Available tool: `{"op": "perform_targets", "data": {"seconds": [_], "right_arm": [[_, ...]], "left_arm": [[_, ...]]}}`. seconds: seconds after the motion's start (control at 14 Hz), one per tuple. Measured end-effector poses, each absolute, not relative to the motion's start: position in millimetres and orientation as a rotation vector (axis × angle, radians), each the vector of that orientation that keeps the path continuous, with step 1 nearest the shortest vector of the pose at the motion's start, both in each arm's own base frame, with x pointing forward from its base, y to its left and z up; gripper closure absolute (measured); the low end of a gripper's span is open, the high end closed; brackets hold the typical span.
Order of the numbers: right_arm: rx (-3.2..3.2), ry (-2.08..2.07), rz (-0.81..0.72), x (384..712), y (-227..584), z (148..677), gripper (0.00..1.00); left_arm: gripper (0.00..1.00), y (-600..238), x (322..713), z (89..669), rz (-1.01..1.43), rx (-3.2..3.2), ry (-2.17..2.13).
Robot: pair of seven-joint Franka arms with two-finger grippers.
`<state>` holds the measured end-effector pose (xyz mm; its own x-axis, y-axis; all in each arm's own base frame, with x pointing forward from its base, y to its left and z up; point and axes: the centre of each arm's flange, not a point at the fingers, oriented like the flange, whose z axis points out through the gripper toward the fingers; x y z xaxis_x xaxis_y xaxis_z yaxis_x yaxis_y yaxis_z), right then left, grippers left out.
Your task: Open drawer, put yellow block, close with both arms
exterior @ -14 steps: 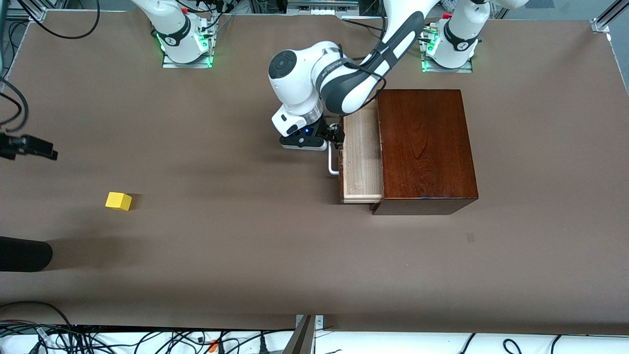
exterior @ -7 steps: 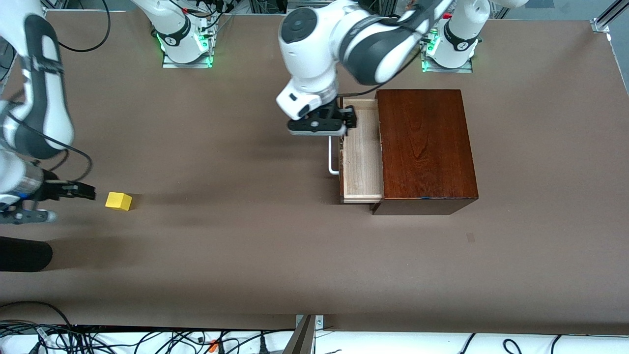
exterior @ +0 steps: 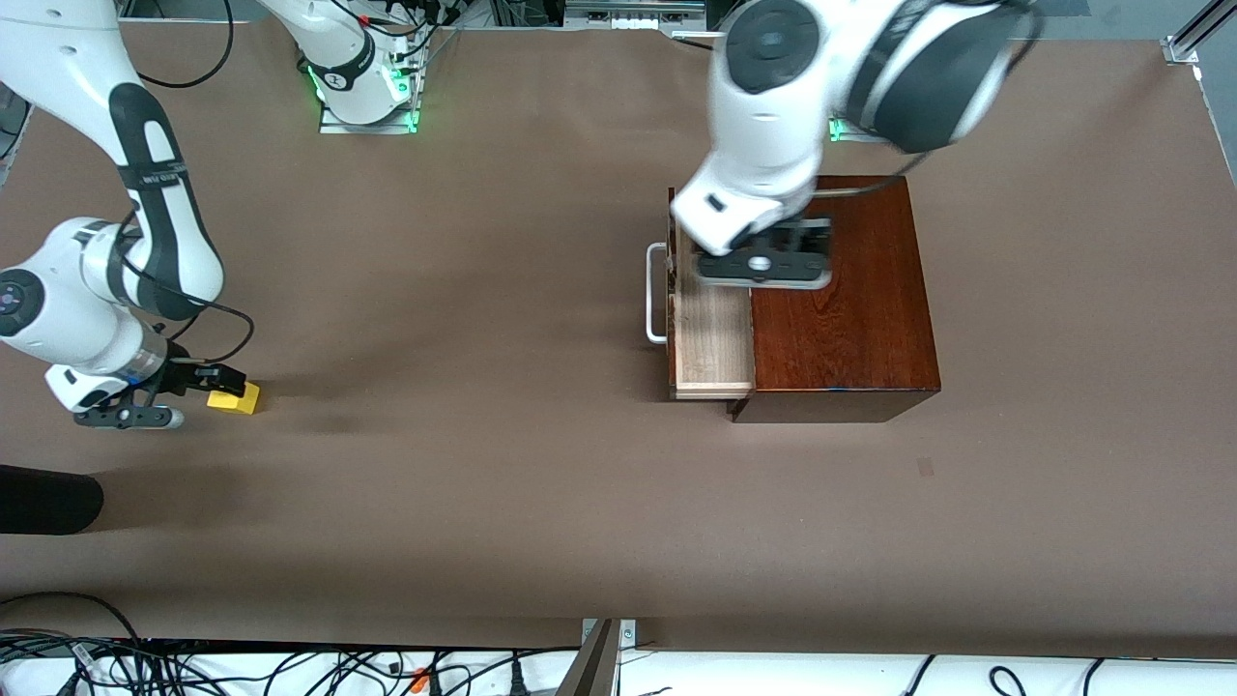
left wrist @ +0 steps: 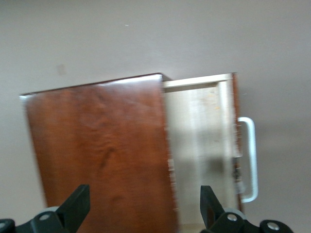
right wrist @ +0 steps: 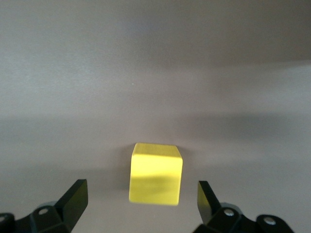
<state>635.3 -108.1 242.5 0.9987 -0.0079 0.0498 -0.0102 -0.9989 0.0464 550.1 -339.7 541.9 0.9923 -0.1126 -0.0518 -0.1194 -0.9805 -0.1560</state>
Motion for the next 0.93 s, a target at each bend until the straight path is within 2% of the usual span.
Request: {"op": "perform_targets", "data": {"seconds": [0.36, 0.64, 0.72, 0.93], "right_arm": [[3.085, -0.024, 0.082, 636, -113, 219, 0.00], [3.082, -0.033, 0.057, 632, -119, 198, 0.00], [3.081, -0.030, 0.050, 631, -121, 192, 0.07], [3.079, -0.016, 0.058, 633, -122, 191, 0.41]], "left_arm": [[0.00, -204, 585, 588, 0.156, -3.090, 0.304], [0.00, -77, 607, 597, 0.180, -3.196, 0.401], [0.00, -60, 608, 599, 0.177, -3.204, 0.408], [0.00, -43, 591, 605, 0.187, -3.187, 0.362]]}}
